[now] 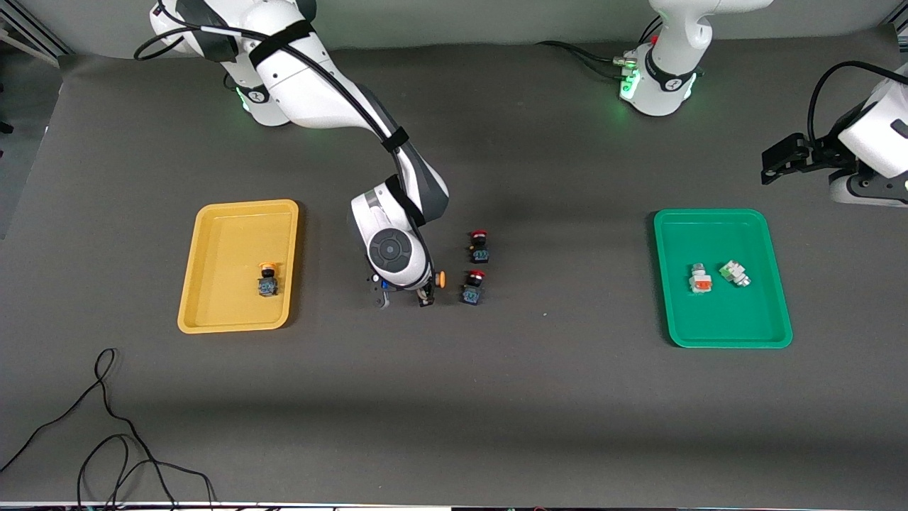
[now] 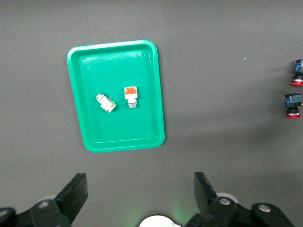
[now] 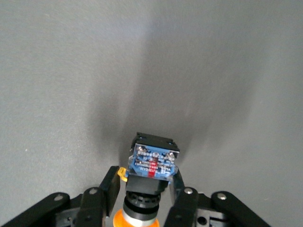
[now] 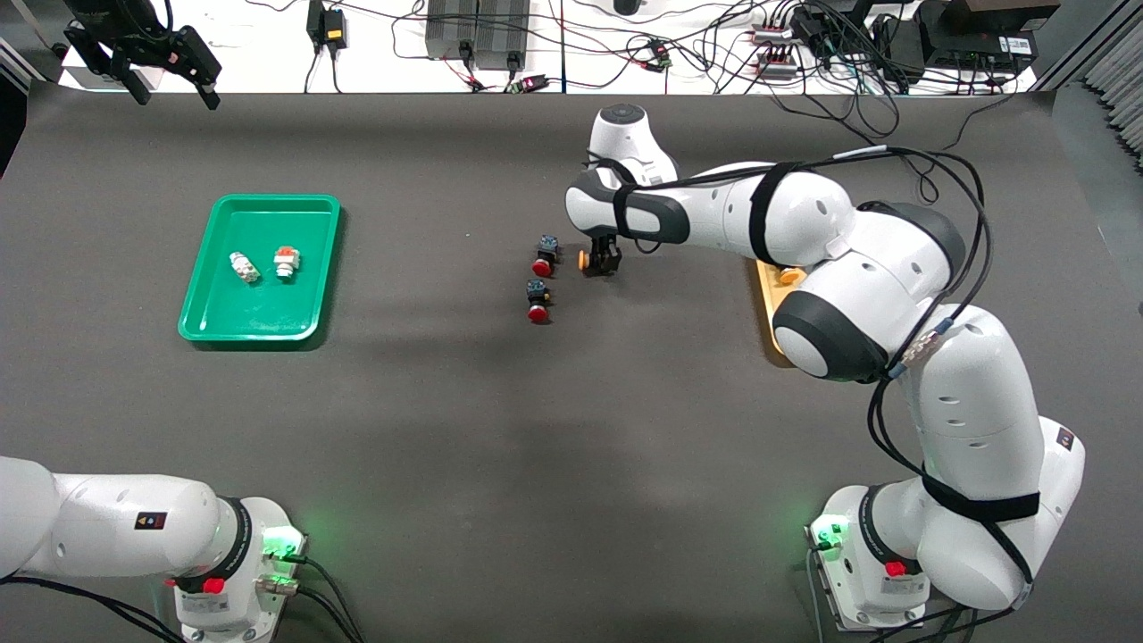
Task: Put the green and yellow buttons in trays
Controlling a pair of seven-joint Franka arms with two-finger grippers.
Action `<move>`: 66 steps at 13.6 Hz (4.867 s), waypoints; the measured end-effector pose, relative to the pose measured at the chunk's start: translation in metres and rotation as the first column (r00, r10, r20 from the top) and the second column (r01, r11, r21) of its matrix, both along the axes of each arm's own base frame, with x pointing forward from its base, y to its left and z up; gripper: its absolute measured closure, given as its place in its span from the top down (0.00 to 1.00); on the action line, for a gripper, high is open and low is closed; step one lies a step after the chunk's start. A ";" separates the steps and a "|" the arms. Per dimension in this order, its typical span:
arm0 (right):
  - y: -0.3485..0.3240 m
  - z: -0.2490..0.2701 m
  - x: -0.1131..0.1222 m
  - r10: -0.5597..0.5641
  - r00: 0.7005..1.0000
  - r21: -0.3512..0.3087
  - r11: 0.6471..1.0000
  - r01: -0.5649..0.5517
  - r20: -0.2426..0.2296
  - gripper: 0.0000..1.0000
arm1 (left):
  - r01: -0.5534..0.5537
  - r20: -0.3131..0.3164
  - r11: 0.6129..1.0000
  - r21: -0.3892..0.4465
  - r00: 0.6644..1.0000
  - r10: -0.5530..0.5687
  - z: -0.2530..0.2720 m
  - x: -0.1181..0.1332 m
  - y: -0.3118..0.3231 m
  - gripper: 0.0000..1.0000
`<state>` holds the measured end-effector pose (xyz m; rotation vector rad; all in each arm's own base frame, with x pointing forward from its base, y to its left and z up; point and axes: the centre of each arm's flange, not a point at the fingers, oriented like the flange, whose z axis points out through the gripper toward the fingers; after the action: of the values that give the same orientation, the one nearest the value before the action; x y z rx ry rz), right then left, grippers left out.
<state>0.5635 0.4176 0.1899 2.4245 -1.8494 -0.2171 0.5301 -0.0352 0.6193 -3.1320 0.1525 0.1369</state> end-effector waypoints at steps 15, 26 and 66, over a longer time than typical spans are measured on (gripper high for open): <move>-0.218 0.204 0.025 0.844 0.500 0.224 0.534 -0.815 -0.193 0.47 | 0.000 -0.001 1.000 0.000 1.000 0.000 0.001 -0.001 0.000 0.77; -0.418 0.116 -0.002 0.966 0.240 0.164 0.253 -0.954 -0.095 0.47 | 0.001 -0.001 1.000 0.000 1.000 -0.001 0.001 -0.002 -0.001 1.00; -0.474 0.424 0.014 0.881 0.441 0.171 0.414 -0.894 0.172 1.00 | 0.000 -0.002 1.000 0.000 1.000 0.000 0.001 -0.002 -0.001 1.00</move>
<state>0.5774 -0.0562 0.6135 3.1944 -0.2651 -0.2809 0.5285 -0.0366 0.6202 -3.1319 0.1525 0.1403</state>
